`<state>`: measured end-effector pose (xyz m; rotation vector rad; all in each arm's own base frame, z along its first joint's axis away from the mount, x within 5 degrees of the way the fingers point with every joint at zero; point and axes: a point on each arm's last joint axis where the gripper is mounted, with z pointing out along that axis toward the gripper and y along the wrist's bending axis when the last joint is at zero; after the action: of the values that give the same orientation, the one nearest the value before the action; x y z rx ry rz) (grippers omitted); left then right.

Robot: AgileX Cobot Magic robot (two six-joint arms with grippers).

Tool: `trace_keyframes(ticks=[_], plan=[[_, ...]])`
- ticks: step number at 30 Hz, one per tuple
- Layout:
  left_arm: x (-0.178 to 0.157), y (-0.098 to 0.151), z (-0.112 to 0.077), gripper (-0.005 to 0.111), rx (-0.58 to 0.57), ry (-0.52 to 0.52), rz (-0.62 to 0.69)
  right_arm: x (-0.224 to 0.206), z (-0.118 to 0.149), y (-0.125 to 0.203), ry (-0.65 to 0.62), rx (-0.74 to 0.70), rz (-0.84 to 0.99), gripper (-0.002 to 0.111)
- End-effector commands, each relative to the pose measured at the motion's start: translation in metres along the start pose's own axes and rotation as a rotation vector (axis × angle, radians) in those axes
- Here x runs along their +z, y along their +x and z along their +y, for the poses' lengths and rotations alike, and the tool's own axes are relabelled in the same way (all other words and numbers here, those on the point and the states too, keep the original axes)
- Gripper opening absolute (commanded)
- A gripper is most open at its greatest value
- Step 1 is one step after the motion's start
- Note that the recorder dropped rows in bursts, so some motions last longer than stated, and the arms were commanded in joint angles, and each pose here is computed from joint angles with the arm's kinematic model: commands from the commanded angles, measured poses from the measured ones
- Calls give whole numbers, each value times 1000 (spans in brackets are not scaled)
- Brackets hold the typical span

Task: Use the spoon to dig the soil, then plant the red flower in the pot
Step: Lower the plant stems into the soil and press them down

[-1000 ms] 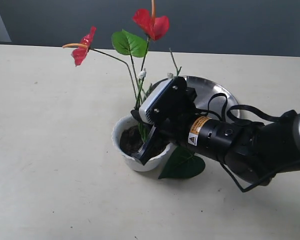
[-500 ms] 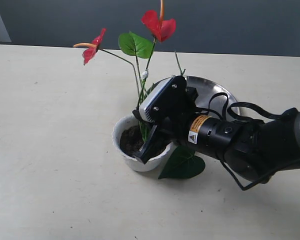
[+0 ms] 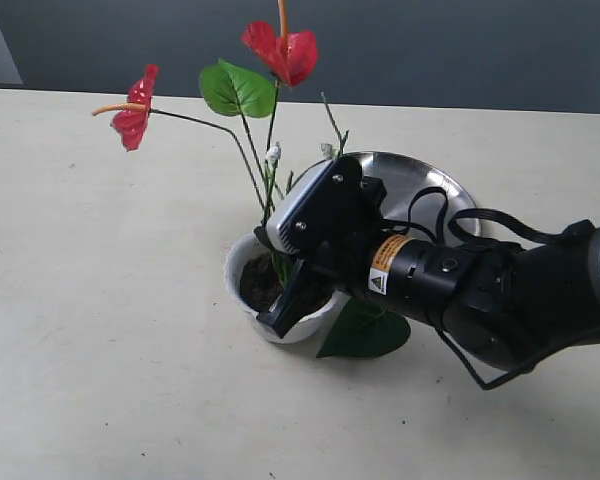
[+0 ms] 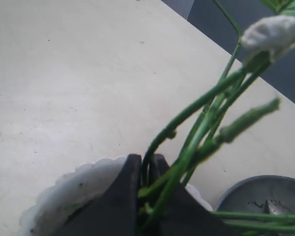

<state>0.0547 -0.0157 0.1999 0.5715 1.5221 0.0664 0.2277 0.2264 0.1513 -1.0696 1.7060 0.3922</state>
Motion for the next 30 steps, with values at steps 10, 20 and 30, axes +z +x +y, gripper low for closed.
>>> trace_keyframes(ticks=[10,20,30], plan=[[0,-2,0,1,-13,5,-19,-8,6,21,-66,-143,237,-1],[0,-2,0,1,-13,5,-19,-12,4,13,-56,-171,200,-1],[0,-2,0,1,-13,5,-19,-11,0,6,-7,-114,129,-1]])
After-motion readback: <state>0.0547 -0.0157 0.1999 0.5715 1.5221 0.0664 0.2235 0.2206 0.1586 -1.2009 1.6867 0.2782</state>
